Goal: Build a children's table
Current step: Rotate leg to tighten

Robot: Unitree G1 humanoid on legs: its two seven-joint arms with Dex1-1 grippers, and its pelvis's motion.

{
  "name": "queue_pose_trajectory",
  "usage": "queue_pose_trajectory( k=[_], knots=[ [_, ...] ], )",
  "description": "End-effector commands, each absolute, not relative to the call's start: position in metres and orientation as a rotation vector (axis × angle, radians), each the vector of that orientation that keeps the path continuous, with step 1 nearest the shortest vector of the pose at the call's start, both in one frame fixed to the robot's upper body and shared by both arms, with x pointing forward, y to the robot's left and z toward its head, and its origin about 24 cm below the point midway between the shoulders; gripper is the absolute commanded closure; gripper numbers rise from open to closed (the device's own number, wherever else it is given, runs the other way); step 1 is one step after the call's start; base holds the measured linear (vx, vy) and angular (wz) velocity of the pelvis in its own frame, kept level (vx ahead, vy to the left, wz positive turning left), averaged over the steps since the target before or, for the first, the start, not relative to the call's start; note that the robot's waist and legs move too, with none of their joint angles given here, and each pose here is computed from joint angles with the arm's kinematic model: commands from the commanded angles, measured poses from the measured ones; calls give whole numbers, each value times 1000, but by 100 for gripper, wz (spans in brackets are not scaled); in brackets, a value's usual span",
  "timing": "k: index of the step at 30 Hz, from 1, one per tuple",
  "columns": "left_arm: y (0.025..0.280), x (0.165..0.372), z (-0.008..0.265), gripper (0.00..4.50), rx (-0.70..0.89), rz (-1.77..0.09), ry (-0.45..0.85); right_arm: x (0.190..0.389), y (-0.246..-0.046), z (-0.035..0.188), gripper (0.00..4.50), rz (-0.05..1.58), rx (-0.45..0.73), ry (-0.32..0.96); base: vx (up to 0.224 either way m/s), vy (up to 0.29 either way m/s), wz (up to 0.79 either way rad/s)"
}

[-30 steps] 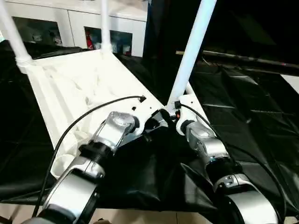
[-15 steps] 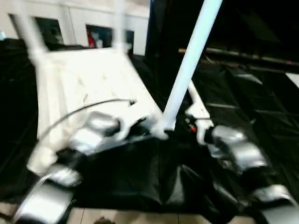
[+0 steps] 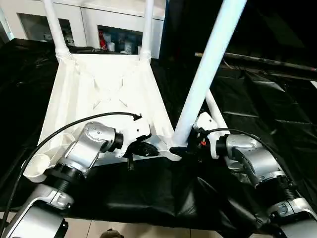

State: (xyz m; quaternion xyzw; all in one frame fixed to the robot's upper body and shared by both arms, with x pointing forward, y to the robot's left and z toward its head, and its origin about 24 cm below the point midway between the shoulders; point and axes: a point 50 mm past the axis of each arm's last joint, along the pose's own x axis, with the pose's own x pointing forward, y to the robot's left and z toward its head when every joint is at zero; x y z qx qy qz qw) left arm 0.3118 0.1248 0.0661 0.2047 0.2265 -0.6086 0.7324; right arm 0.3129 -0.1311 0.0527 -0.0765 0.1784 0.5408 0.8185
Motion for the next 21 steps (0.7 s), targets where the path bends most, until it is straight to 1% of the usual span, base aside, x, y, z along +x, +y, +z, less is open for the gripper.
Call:
queue_pose_trajectory(
  k=[1, 6, 7, 8, 10, 12, 13, 14, 15, 16, 17, 19, 20, 21],
  knots=[
    [115, 301, 56, 450, 442, -1425, 536, 312, -133, 54, 146, 1155, -180, 386, 0, 0, 0],
    [116, 305, 57, 450, 441, -1376, 527, 314, -132, 52, 174, 1124, -159, 373, 0, 0, 0],
    [115, 310, 56, 450, 438, -1318, 523, 318, -132, 50, 174, 1057, -128, 367, 0, 0, 0],
    [114, 318, 55, 450, 439, -1229, 524, 324, -132, 46, 176, 949, -94, 363, 0, 0, 0],
    [112, 324, 53, 450, 450, -1165, 526, 328, -131, 41, 178, 866, -82, 365, 0, 0, 0],
    [105, 334, 52, 450, 431, -1073, 530, 334, -127, 33, 180, 719, -41, 384, 0, 0, 0],
    [99, 339, 51, 450, 415, -1020, 532, 338, -123, 29, 180, 628, -7, 397, 0, 0, 0],
    [95, 342, 51, 450, 404, -986, 534, 339, -120, 26, 180, 570, 16, 408, 0, 0, 0],
    [92, 344, 51, 450, 397, -969, 535, 340, -117, 25, 180, 541, 26, 411, 0, 0, 0],
    [82, 347, 52, 450, 386, -928, 528, 344, -110, 21, 180, 435, 38, 431, 0, 0, 0],
    [75, 349, 52, 450, 383, -916, 525, 345, -104, 20, 180, 398, 41, 437, 0, 0, 0],
    [61, 349, 51, 450, 380, -918, 516, 346, -89, 20, 180, 378, 51, 427, 0, 0, 0],
    [60, 349, 51, 450, 380, -920, 515, 346, -88, 21, 180, 380, 52, 425, 0, 0, 0],
    [56, 348, 52, 450, 380, -930, 509, 346, -82, 22, 180, 392, 53, 416, 0, 0, 0]
  ],
)
